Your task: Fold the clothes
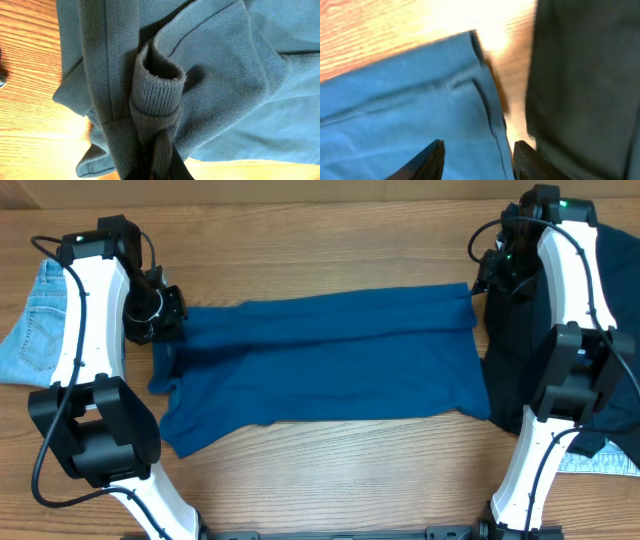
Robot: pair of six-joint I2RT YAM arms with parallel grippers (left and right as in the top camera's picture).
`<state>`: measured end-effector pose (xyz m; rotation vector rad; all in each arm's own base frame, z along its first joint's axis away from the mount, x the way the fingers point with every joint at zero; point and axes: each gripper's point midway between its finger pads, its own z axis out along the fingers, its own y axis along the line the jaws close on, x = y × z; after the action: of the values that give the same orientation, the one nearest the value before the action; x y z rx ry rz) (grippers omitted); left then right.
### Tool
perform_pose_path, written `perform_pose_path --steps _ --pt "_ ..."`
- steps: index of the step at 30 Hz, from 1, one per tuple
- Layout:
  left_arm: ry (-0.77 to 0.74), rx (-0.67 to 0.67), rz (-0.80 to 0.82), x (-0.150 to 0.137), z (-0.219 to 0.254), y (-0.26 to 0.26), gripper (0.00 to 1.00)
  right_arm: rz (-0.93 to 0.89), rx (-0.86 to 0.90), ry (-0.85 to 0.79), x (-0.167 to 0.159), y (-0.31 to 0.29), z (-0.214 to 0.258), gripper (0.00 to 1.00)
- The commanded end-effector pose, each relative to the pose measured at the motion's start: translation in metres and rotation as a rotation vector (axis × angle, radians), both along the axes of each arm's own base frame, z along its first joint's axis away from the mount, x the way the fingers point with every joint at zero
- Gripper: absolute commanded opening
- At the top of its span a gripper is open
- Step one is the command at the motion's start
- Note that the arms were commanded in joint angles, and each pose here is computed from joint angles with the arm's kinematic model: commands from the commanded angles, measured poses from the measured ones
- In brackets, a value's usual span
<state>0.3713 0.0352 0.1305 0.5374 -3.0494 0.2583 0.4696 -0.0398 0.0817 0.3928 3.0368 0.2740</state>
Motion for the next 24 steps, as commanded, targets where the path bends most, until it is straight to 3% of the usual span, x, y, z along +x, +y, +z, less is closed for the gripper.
perform_pose_path --steps 1,8,17,20,24 --pt "-0.051 0.026 -0.019 0.004 0.014 0.006 0.04 0.061 0.061 -0.037 0.003 0.014 -0.01 0.46" --pt "-0.052 0.026 -0.019 0.004 0.014 0.006 0.04 0.095 0.059 -0.058 0.007 0.03 -0.045 0.42" --pt "-0.055 0.026 -0.02 0.005 0.014 0.006 0.04 0.1 0.055 -0.078 0.011 0.031 -0.052 0.42" --pt "-0.056 0.027 -0.02 0.005 0.014 0.006 0.04 0.098 0.024 -0.098 0.016 0.026 -0.053 0.49" --pt "-0.056 0.027 -0.02 0.005 0.014 0.006 0.04 0.098 0.019 -0.114 0.02 0.025 -0.052 0.49"
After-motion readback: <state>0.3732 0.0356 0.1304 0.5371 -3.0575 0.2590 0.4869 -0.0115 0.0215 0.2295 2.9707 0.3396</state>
